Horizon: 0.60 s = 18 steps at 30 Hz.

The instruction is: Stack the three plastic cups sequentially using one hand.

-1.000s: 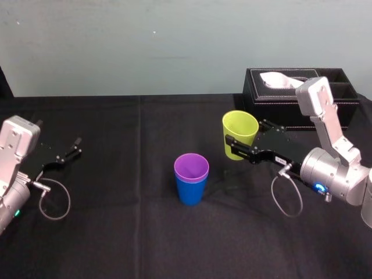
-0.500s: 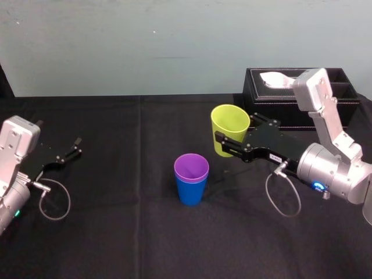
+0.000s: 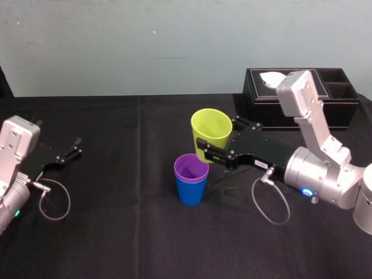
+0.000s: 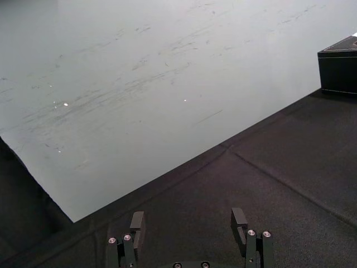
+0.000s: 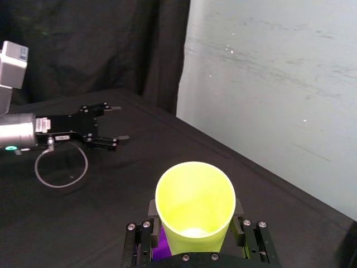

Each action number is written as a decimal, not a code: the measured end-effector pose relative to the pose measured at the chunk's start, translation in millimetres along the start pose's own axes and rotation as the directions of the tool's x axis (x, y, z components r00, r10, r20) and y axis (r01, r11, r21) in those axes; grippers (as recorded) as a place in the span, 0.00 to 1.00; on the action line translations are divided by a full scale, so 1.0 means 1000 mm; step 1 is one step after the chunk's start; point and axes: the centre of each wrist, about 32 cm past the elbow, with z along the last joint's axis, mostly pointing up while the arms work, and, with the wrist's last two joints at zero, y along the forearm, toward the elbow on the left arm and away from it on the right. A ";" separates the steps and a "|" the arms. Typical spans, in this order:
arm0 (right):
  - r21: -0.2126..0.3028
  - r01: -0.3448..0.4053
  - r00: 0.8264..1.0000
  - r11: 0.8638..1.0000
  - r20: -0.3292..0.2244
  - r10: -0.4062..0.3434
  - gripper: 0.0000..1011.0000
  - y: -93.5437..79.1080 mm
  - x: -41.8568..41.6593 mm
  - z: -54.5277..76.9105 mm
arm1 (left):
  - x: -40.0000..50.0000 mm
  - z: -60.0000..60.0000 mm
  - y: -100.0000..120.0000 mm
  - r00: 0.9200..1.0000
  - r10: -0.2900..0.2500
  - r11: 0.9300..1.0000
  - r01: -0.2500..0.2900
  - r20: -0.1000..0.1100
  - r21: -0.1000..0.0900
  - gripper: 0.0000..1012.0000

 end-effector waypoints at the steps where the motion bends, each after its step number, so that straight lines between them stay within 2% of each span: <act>1: -0.001 -0.006 1.000 1.000 0.001 0.006 0.73 0.001 -0.0020 0.000 | 0.0000 0.000 0.000 1.000 0.000 1.000 0.000 0.000 0.000 1.00; 10: -0.001 -0.026 1.000 1.000 0.002 0.026 0.73 0.006 -0.0117 -0.001 | 0.0000 0.000 0.000 1.000 0.000 1.000 0.000 0.000 0.000 1.00; 18: -0.009 -0.037 0.999 0.999 0.006 0.037 0.73 0.011 -0.0153 -0.003 | 0.0000 0.000 0.000 1.000 0.000 1.000 0.000 0.000 0.000 1.00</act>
